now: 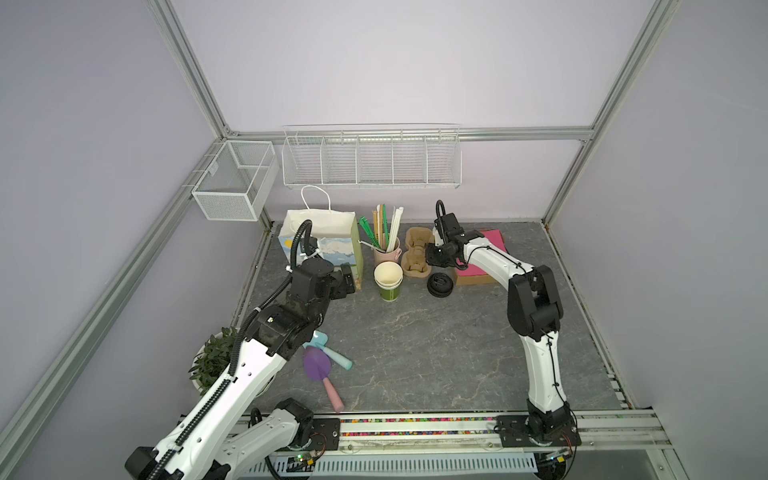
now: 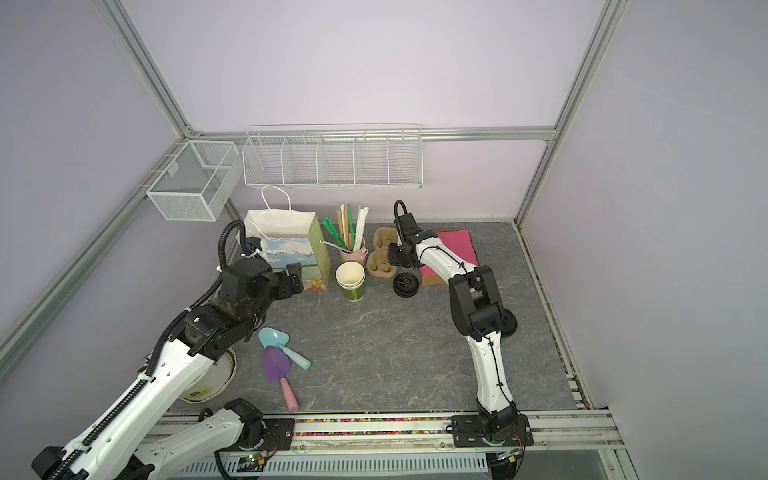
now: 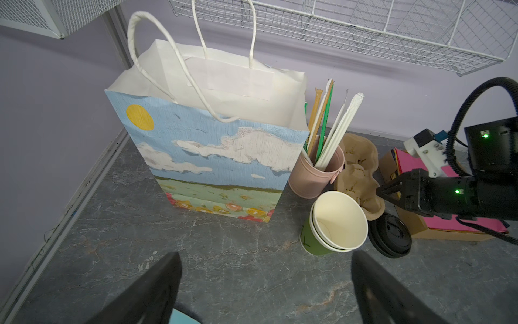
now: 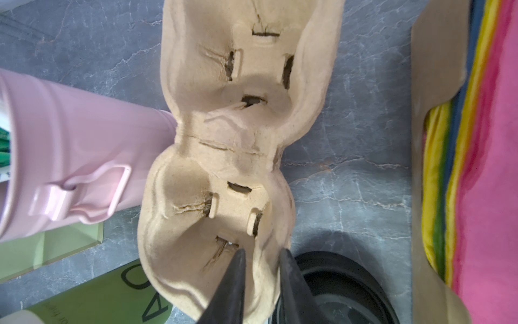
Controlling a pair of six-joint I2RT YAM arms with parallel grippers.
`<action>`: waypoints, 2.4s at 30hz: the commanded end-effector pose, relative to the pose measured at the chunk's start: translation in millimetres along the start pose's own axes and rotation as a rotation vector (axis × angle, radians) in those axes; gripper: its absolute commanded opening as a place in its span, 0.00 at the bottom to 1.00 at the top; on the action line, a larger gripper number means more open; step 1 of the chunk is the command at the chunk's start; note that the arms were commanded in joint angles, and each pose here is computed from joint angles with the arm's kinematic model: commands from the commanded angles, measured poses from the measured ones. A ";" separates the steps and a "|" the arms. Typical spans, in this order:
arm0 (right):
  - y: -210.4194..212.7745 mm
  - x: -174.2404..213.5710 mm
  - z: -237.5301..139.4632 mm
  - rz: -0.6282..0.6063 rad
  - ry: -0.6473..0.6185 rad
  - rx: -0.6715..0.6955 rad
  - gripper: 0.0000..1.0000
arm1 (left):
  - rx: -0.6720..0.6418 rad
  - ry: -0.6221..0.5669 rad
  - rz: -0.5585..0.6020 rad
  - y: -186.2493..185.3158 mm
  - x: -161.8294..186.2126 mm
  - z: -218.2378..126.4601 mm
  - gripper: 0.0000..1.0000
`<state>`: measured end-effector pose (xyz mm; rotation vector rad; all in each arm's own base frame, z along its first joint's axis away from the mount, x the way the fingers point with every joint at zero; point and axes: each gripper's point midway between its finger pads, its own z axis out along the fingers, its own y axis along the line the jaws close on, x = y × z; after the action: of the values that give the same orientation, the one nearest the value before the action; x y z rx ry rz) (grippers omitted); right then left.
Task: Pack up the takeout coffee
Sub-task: 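Lower the right gripper into the brown pulp cup carrier stack, then close the right gripper on the top carrier's center divider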
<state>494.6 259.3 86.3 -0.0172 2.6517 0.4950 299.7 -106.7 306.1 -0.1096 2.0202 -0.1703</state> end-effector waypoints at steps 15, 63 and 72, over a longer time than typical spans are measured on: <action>-6.7 10.7 14.3 0.018 0.028 -0.003 0.22 | 0.002 0.018 0.015 -0.1 7.2 4.7 0.94; 5.4 -14.9 -27.7 0.070 -0.058 -0.120 0.07 | 0.015 0.040 0.021 -4.4 11.1 8.5 0.94; 4.3 -6.7 -15.8 0.069 -0.022 -0.136 0.13 | 0.017 0.051 0.025 -5.7 13.6 11.0 0.94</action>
<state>495.0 257.2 104.6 0.0430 2.5883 0.6690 302.9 -115.0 294.0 -0.0809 2.0601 -0.1827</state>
